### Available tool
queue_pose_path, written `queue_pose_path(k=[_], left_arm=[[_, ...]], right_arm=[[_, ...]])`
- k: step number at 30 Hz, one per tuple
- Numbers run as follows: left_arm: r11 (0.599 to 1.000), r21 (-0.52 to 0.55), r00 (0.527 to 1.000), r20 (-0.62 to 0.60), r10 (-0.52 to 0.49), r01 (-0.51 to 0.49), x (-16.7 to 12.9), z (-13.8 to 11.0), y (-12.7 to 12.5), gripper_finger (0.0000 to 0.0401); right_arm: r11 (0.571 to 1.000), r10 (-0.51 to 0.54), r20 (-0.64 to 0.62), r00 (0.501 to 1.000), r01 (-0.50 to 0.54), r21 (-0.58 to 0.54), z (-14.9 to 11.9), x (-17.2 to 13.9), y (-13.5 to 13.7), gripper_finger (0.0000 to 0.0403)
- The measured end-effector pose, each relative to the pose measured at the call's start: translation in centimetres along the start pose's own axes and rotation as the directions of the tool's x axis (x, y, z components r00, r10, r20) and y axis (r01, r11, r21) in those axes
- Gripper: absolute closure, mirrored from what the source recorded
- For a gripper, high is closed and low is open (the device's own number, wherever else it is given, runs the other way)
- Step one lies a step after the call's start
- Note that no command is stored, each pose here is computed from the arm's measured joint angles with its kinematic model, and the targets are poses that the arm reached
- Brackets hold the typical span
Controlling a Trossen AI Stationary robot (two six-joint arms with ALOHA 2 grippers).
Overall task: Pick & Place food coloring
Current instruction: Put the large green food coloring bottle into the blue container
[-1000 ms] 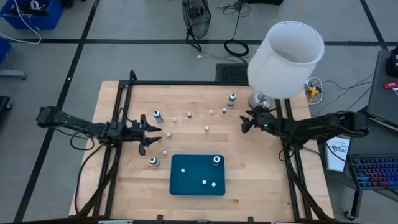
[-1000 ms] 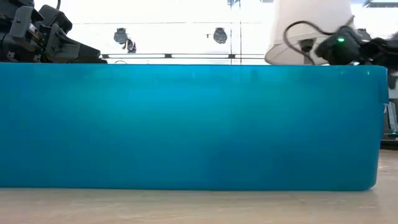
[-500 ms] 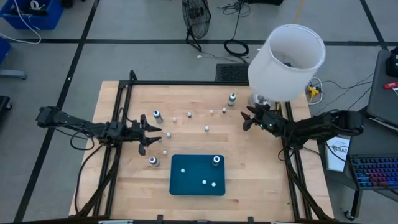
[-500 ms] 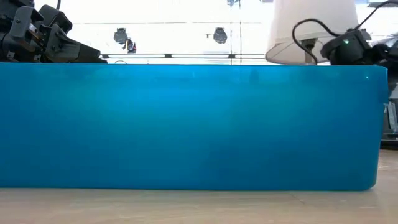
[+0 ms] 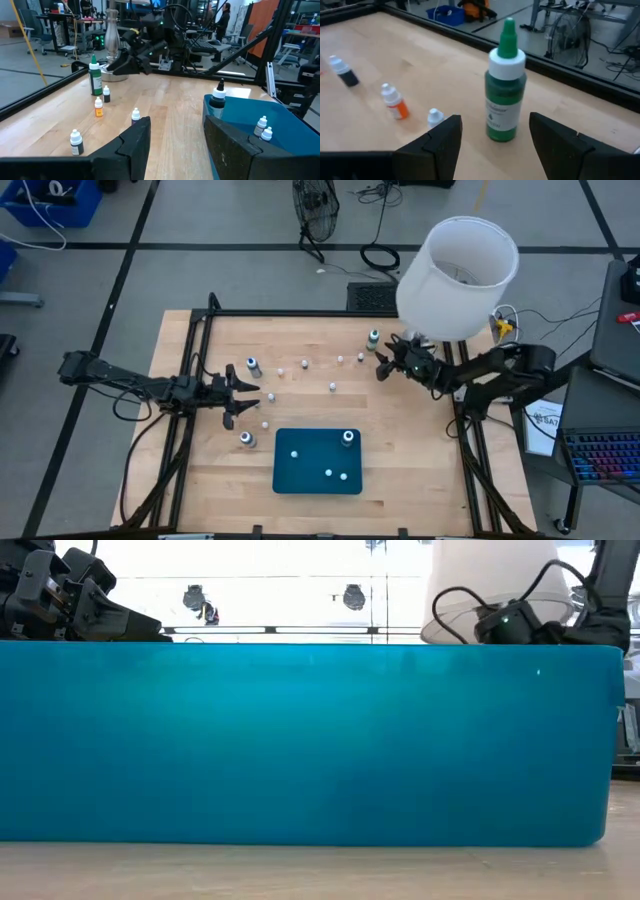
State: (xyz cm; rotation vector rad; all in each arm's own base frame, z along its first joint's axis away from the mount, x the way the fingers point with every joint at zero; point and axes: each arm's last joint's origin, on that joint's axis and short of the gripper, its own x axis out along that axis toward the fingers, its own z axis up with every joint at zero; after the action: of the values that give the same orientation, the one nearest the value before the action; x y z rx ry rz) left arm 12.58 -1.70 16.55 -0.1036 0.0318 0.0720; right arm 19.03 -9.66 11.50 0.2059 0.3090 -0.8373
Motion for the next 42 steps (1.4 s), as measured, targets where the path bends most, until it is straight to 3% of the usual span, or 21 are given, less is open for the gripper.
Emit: queue_pose_path(k=[9,16,27,42], left_arm=[[1.000,0.000,1.000,0.000,0.000,0.000,0.0,0.0,0.0,0.0214],[1.000,0.000,1.000,0.000,0.000,0.000,0.0,0.0,0.0,0.0215],[1.000,0.000,1.000,0.000,0.000,0.000,0.0,0.0,0.0,0.0215],[1.000,0.000,1.000,0.000,0.000,0.000,0.0,0.0,0.0,0.0214]], right_arm=[[0.999,-0.032,0.057,0.998,0.030,0.028,0.2,0.8,-0.8,0.0183],[0.999,0.025,0.110,0.994,-0.028,0.034,0.9,0.8,-0.6,0.0183],[0.999,0.029,0.090,0.996,-0.028,-0.017,2.3,2.2,-0.3,0.0183],[1.000,-0.023,0.048,0.999,0.023,-0.005,2.1,2.6,-1.6,0.0184]])
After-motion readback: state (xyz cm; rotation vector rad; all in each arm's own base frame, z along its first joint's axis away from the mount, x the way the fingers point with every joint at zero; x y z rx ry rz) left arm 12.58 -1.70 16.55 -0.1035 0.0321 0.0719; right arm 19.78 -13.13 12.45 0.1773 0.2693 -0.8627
